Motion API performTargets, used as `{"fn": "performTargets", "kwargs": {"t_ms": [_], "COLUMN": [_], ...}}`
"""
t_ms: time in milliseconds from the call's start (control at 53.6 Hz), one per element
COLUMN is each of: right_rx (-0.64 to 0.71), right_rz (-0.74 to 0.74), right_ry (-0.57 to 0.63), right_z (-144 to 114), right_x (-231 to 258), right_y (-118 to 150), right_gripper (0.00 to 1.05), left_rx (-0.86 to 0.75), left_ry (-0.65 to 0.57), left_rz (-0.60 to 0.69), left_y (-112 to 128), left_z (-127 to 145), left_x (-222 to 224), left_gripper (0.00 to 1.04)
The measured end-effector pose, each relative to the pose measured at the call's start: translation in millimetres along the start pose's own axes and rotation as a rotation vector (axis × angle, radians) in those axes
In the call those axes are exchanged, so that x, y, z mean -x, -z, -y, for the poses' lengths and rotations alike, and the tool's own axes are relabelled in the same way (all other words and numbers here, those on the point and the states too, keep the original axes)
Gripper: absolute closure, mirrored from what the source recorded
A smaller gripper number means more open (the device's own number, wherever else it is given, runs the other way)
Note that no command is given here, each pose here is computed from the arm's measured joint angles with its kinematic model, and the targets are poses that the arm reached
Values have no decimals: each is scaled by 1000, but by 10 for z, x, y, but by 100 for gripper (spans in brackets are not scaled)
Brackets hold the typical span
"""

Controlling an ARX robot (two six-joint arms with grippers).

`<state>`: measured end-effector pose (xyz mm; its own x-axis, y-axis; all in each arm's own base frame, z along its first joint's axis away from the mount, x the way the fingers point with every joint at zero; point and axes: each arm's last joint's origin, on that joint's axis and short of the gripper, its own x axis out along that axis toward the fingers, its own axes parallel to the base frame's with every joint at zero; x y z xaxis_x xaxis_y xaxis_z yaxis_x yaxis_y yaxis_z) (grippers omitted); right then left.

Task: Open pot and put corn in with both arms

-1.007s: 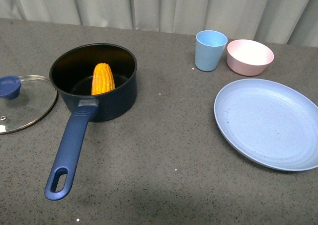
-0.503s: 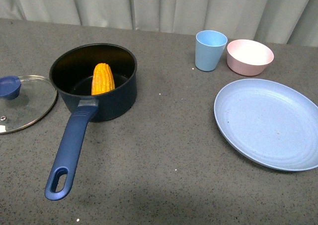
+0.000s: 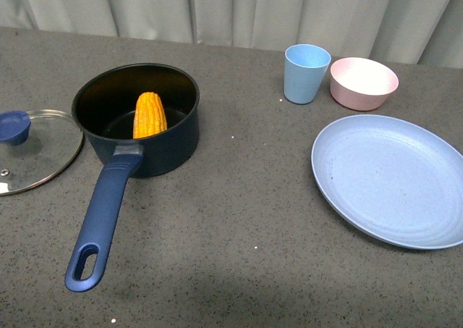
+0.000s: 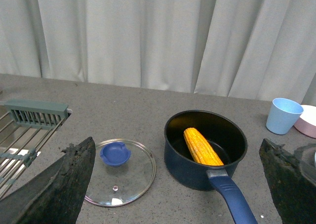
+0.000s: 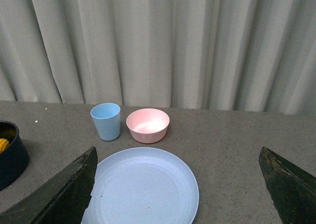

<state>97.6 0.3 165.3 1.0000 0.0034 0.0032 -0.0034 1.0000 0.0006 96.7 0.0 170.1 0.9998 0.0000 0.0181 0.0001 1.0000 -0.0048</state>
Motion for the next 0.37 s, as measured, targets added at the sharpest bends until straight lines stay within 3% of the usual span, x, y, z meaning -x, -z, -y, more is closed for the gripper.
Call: {"fn": "performTargets", "kwargs": {"t_ms": [373], "right_rx": [0], "right_rz": [0], "right_ry": [0], "right_z": [0], "right_x": [0], "right_y": [0], "right_gripper": [9], "left_rx": [0], "left_ry": [0], "left_rz": [0], "left_y": [0], "left_z": [0], "left_x": [0], "left_gripper": [6]}}
